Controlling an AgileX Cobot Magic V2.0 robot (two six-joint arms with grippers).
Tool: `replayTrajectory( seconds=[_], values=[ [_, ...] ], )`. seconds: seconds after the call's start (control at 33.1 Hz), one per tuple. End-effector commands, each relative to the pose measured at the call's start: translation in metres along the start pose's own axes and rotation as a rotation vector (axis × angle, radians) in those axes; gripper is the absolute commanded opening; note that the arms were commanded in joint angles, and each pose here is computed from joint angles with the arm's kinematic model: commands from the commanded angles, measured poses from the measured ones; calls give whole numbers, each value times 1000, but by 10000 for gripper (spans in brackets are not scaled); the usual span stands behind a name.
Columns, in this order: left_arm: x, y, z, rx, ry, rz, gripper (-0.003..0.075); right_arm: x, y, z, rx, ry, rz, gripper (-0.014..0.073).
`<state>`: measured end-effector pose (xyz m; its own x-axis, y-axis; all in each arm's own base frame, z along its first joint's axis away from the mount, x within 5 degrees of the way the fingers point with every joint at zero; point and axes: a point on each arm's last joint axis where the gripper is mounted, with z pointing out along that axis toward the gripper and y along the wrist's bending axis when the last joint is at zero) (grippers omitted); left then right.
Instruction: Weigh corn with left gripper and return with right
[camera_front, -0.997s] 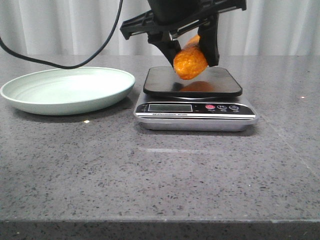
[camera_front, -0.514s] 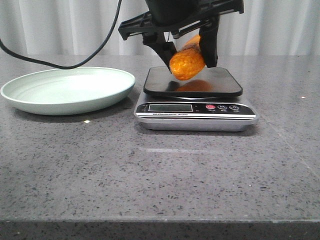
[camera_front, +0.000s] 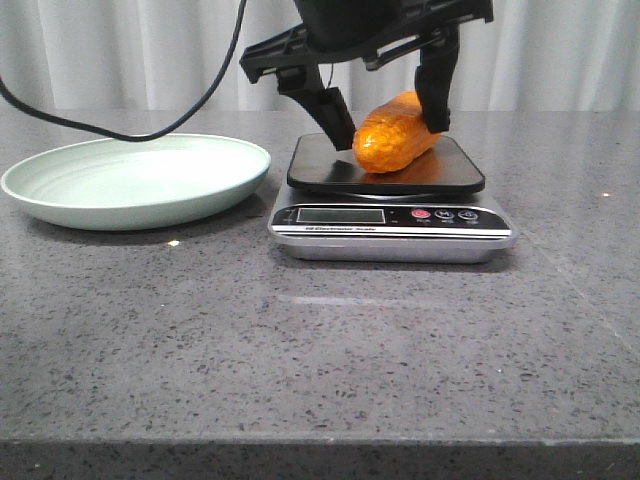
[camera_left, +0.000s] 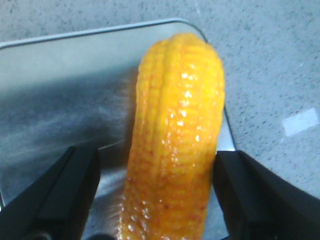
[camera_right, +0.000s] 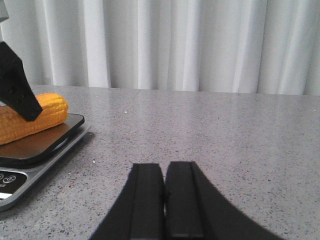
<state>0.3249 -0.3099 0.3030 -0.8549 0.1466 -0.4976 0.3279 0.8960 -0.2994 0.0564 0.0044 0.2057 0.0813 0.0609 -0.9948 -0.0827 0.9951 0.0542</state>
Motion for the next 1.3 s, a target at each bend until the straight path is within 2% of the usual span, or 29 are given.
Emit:
replayTrajectory(
  seconds=[0.0, 0.18, 0.33, 0.57, 0.76, 1.12, 1.27],
  values=[
    [-22, -17, -47, 101, -159, -6, 526, -12, 1, -2, -5, -114, -9, 162],
    [-41, -24, -85, 114, -278, 28, 526, -12, 1, -2, -5, -114, -9, 162],
    [-46, -24, -124, 88, -362, 129, 525, -12, 1, -2, -5, -114, -9, 162],
    [-30, -7, -176, -48, -342, 301, 524, -12, 1, -2, -5, -114, -9, 162],
    [-4, 12, -200, -110, -350, 333, 524, -12, 1, -2, -5, -114, -9, 162],
    [80, 50, -251, 14, -521, 341, 524, -12, 1, -2, -5, -114, -9, 162],
    [120, 71, -257, 33, -570, 354, 524, -12, 1, -2, -5, -114, -9, 162]
  ],
)
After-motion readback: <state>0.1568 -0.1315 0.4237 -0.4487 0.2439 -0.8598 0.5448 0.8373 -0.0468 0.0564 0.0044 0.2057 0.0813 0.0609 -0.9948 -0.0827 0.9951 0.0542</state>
